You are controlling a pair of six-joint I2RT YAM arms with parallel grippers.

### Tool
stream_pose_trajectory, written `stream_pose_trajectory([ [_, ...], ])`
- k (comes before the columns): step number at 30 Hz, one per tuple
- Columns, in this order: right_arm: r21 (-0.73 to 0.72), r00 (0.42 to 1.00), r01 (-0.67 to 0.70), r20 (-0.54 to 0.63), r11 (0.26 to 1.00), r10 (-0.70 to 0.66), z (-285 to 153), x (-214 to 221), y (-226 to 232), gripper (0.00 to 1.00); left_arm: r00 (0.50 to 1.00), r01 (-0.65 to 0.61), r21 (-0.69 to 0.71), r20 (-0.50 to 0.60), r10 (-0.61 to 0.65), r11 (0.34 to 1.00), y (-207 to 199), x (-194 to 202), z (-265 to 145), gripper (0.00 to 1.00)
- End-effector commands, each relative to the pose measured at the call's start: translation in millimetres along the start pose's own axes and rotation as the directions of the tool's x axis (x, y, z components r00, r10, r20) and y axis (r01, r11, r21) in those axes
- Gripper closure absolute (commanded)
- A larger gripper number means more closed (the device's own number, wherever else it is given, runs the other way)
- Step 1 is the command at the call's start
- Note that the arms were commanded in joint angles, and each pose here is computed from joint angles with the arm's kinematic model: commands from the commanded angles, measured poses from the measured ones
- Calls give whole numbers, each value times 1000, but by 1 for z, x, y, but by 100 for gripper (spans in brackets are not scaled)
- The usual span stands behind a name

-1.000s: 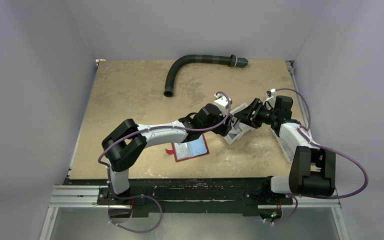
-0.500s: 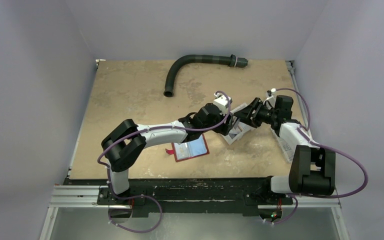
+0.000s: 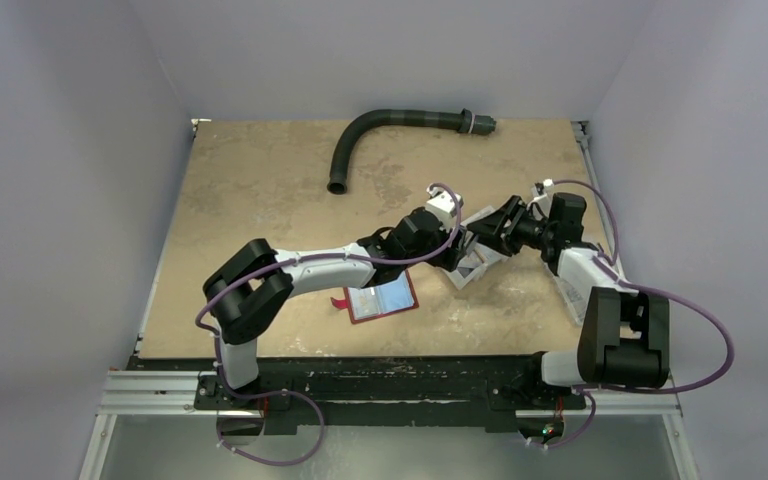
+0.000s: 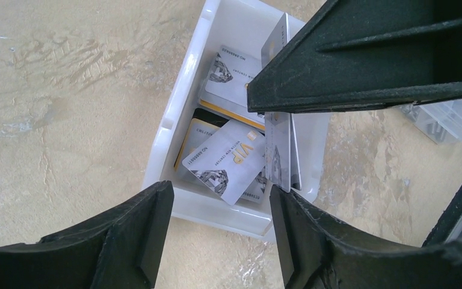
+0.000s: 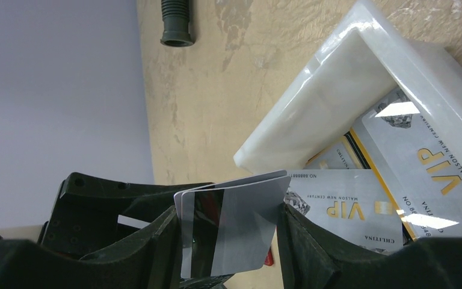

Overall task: Put the credit cards into the card holder
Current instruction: Pick up the credit card from the storage box.

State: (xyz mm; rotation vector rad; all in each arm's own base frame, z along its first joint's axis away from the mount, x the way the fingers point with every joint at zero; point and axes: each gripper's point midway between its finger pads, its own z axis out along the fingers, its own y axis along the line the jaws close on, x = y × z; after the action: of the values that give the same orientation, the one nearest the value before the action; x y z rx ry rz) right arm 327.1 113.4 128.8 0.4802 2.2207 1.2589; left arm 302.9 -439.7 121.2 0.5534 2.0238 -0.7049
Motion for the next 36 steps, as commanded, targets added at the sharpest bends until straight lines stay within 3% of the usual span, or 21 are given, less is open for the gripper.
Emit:
stream_pose_trajectory([
  [1, -45, 1000, -27, 6, 999, 28, -4, 5, 8, 88, 990, 58, -3, 130, -57, 998, -7, -38, -1, 37],
  [6, -42, 996, -84, 30, 996, 85, -6, 9, 6, 87, 979, 99, 16, 179, -100, 995, -13, -44, 3, 45],
  [9, -34, 994, -97, 43, 995, 99, -6, 8, 4, 86, 976, 108, 58, 183, -117, 992, -22, -43, 7, 54],
  [24, -17, 989, -141, 43, 990, 142, -7, 16, -3, 85, 963, 60, -5, 264, -57, 998, -30, -55, 18, 60],
  [26, -17, 989, -140, 42, 990, 141, -7, 16, -3, 83, 953, 61, 5, 296, -60, 998, -31, -60, 15, 67],
  [28, -11, 990, -132, 43, 991, 132, -7, 15, -3, 79, 943, 60, 15, 326, -62, 998, -31, -64, 10, 90],
  [32, 46, 995, -85, 60, 995, 83, -7, 7, -9, 71, 931, 43, 26, 362, -50, 999, -30, -68, 2, 99],
  [36, 78, 997, -46, 71, 996, 41, -8, 1, -11, 66, 932, 38, 26, 359, -45, 999, -28, -65, -2, 100],
])
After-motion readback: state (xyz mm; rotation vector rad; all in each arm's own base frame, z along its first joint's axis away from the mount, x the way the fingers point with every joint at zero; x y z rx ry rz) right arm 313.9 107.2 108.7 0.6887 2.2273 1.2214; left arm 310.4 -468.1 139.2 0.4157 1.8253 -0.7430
